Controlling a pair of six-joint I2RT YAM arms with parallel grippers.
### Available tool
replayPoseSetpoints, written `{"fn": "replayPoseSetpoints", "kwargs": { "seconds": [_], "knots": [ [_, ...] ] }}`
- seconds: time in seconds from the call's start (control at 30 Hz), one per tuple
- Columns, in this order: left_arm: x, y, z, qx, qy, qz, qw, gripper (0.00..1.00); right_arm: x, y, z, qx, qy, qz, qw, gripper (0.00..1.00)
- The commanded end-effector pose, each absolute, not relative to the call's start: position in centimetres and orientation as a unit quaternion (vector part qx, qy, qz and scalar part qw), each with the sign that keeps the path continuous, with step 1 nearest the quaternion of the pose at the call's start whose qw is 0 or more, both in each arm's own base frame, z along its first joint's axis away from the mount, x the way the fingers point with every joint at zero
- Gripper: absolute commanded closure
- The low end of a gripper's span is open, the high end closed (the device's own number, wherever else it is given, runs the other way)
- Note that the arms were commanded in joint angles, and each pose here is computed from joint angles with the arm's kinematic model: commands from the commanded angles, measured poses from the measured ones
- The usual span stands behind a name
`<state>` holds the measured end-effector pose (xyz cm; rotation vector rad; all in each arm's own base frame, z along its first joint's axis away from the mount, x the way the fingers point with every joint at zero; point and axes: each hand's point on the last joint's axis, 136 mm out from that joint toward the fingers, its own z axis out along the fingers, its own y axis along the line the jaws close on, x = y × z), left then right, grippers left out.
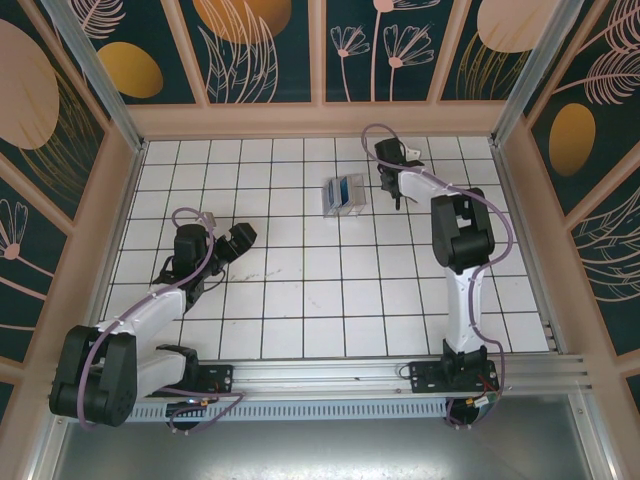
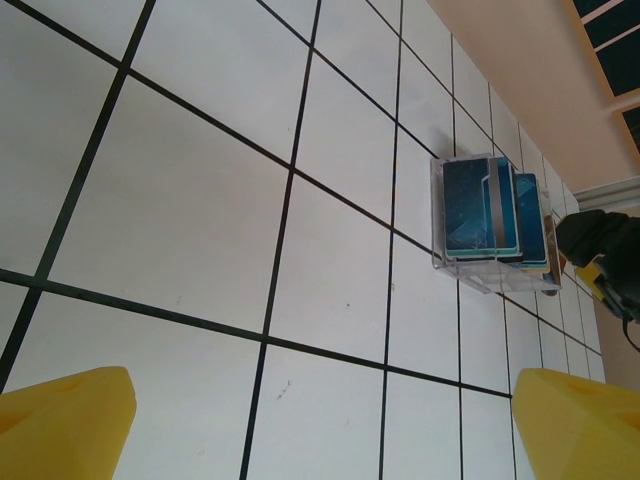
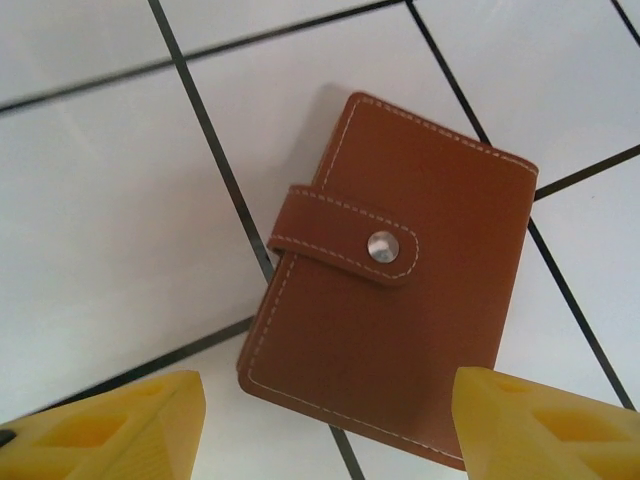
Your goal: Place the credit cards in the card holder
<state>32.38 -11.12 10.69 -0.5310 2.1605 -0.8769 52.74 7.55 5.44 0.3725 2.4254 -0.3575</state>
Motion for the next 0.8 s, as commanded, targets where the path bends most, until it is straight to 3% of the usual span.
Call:
{"fn": "replayPoseSetpoints", "kwargs": {
  "seconds": [0.0,0.23,0.37,0.6,0.67,0.77],
  "knots": [
    [32.4,-11.3,10.8,-0.198,0.84,-0.341,0.373,0.03,52.5,6.8,4.7,0.113,0.932,-0.171,0.3,0.33],
    [33.0,-11.7,10.7,-0.192,0.844,-0.341,0.366,0.04,52.8,5.7,4.5,0.108,0.929,-0.192,0.297,0.36],
    [33.1,-12.0,10.6,-0.192,0.846,-0.347,0.356,0.05,53.3,5.4,5.1,0.1,0.925,-0.207,0.303,0.47],
    [33.1,-12.0,10.0,-0.197,0.847,-0.347,0.351,0.07,53.8,5.0,5.5,0.079,0.919,-0.235,0.307,0.56],
    [33.0,-11.8,9.6,-0.202,0.846,-0.346,0.352,0.07,53.9,4.8,5.4,0.076,0.917,-0.244,0.306,0.56],
    [32.9,-12.1,9.2,-0.2,0.853,-0.345,0.338,0.07,53.7,5.1,4.5,0.069,0.924,-0.236,0.293,0.46]
  ]
}}
